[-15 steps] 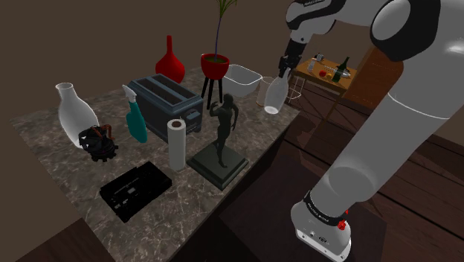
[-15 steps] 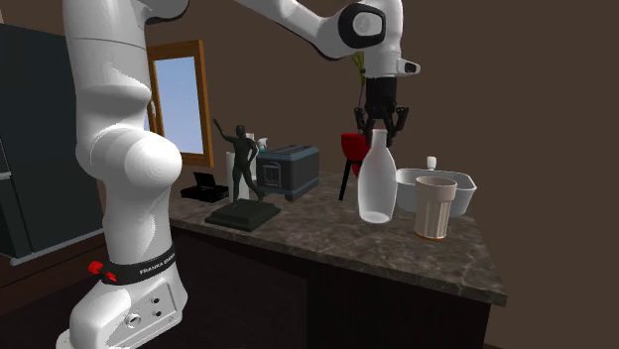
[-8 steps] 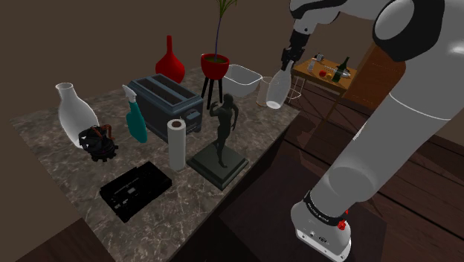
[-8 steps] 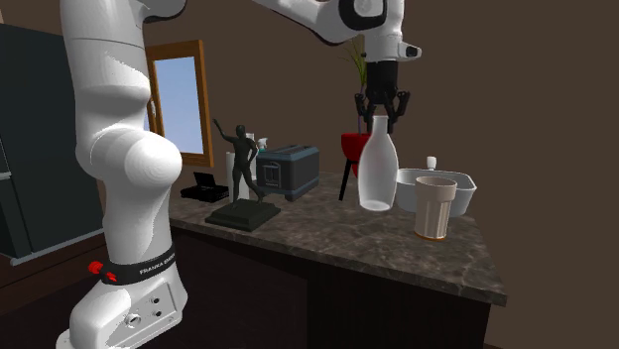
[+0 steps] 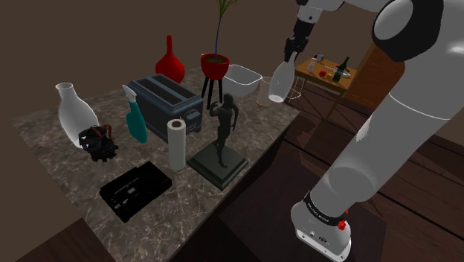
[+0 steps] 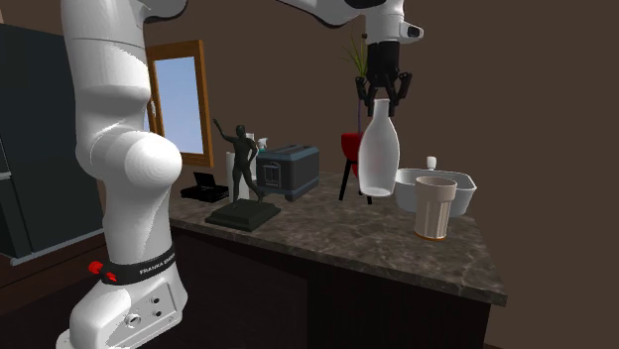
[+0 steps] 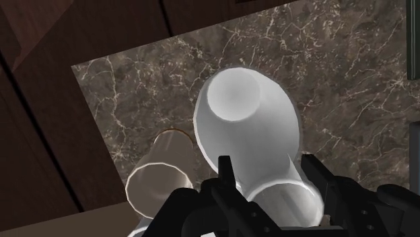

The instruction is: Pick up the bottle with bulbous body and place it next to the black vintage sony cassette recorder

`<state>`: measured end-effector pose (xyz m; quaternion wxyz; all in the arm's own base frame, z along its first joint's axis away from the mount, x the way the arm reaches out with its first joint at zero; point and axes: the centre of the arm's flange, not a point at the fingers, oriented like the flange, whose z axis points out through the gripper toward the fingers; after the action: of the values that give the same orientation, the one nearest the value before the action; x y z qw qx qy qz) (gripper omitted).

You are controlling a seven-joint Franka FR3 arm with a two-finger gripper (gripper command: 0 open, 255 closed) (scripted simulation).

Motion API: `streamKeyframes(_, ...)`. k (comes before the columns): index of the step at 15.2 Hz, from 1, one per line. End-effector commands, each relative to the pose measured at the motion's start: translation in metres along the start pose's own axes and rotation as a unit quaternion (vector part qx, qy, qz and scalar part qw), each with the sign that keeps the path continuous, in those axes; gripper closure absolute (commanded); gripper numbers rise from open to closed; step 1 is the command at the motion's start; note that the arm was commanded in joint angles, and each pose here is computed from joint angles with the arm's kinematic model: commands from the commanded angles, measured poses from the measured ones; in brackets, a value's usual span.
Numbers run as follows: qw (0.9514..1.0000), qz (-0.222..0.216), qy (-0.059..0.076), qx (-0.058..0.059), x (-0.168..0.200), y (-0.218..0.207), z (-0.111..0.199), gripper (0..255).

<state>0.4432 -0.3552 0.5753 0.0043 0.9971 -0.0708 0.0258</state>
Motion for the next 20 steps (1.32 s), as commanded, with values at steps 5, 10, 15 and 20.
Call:
streamKeyframes(5, 1.0000, 0.000, 0.000, 0.000, 0.002, 0.001, -0.033, 255)
streamKeyframes(10, 1.0000, 0.000, 0.000, 0.000, 0.004, 0.001, -0.059, 255)
streamKeyframes(15, 1.0000, 0.000, 0.000, 0.000, 0.005, 0.001, -0.085, 255)
streamKeyframes(20, 1.0000, 0.000, 0.000, 0.000, 0.007, 0.001, -0.112, 255)
